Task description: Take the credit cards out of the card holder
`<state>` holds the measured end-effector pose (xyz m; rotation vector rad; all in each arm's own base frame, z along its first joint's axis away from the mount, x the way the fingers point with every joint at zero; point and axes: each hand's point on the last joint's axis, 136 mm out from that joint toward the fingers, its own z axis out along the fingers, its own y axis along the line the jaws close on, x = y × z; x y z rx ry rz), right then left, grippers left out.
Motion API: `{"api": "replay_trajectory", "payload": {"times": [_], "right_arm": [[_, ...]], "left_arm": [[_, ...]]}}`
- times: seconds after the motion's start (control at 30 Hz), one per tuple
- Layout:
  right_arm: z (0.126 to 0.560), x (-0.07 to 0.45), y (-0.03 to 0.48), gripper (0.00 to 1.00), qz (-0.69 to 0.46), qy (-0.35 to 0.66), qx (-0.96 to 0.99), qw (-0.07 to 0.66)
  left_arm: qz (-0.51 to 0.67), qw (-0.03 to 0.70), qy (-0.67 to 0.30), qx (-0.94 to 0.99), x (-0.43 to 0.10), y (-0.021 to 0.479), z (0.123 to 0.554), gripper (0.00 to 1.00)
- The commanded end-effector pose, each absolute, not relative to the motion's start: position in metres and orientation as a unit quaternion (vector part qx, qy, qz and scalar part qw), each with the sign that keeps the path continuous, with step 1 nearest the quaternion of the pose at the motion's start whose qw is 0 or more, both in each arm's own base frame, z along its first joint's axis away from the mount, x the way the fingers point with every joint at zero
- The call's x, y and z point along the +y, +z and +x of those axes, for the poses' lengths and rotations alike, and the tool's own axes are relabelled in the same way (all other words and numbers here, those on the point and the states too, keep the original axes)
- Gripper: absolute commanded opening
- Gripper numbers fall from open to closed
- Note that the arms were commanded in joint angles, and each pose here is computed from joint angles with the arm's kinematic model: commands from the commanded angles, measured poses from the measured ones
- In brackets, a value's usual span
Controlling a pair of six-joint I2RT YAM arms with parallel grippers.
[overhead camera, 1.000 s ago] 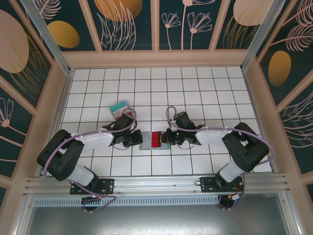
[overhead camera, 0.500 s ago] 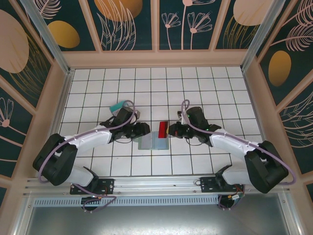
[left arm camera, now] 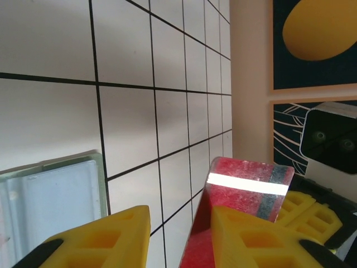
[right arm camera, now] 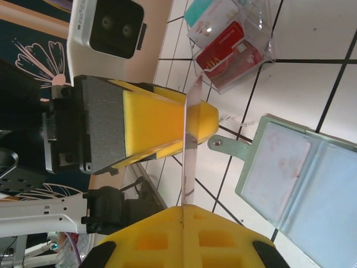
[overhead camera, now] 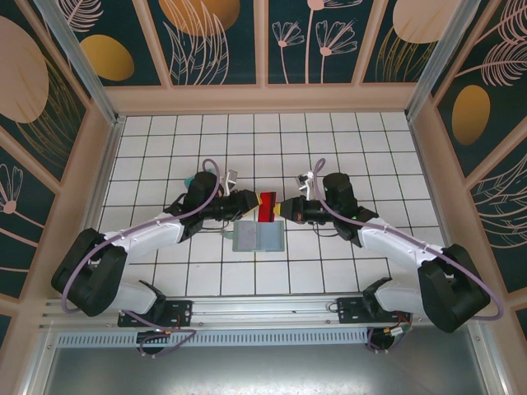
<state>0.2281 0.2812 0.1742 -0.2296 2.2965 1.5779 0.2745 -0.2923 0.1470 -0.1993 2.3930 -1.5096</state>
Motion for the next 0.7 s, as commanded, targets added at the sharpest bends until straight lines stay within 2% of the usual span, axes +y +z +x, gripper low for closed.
{"api": "replay_trajectory", "payload": {"times": [0.0, 0.27, 0.67], "right_arm": [[0.226, 0.285, 0.179, 0.00, -0.091, 0.577, 0.794, 0.170], [0.237, 0.278, 0.175, 0.00, -0.075, 0.575, 0.796, 0.174], [0.236, 0.279, 0.177, 0.00, -0.081, 0.582, 0.790, 0.173]], "left_arm": [[-0.055, 0.155, -0.559, 0.812, -0.296, 0.165, 0.272, 0.34], [-0.038, 0.157, -0.579, 0.799, -0.298, 0.177, 0.267, 0.29], [-0.015, 0.174, -0.597, 0.783, -0.298, 0.196, 0.262, 0.10]]}}
